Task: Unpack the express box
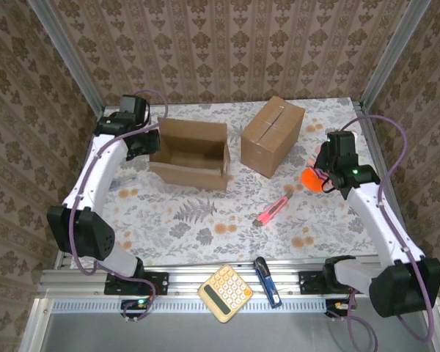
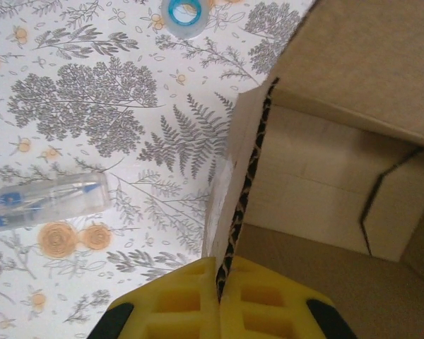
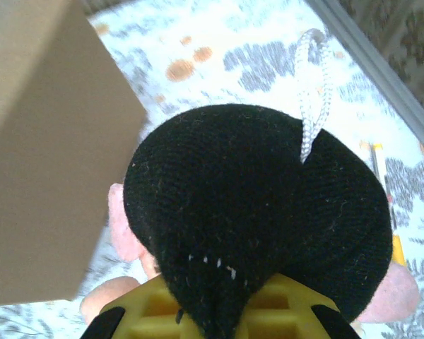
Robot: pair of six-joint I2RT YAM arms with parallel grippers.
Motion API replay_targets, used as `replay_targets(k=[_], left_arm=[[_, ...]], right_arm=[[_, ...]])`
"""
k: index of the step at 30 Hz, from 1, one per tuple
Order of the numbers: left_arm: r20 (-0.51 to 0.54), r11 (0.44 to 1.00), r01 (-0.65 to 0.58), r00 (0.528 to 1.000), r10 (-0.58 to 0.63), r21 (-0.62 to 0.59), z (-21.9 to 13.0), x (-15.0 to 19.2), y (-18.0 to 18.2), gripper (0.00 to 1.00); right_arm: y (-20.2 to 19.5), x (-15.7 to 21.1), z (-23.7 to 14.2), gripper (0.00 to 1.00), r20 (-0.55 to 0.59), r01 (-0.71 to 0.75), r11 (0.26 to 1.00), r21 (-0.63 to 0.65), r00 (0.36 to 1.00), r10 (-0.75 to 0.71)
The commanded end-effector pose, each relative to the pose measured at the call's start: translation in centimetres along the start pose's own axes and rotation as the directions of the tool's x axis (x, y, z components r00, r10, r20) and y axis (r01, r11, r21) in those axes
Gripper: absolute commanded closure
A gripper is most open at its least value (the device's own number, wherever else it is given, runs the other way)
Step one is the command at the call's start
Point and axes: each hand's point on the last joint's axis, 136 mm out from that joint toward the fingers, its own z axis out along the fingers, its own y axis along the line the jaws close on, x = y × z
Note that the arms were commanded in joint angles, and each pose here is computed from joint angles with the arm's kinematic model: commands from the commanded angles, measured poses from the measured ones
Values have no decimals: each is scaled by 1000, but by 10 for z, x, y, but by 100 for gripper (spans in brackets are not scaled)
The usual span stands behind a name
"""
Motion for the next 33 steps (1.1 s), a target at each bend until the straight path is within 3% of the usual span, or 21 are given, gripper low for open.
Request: replay_targets(k=[1, 10, 17, 24, 33], left_arm=[[35, 993, 91, 995, -94, 71, 0, -7, -7, 100], [44, 984, 149, 987, -153, 95, 2, -10, 0, 100], [67, 969, 180, 979, -193, 168, -1, -25, -13, 100], [96, 952, 238, 961, -260, 194, 2, -36, -15, 100], [127, 925, 312, 931, -343, 218, 4, -48, -5, 100]], right_arm=[[-12, 10, 19, 100, -39, -33, 999, 43, 999, 34], [-46, 41, 64, 100, -153, -23, 987, 157, 987, 47], [-31, 44, 84, 100, -206, 63, 995, 73, 977, -47], [-17, 62, 105, 100, -341, 267, 963, -42, 902, -265], [6, 56, 124, 100, -328, 309, 939, -153, 880, -343]])
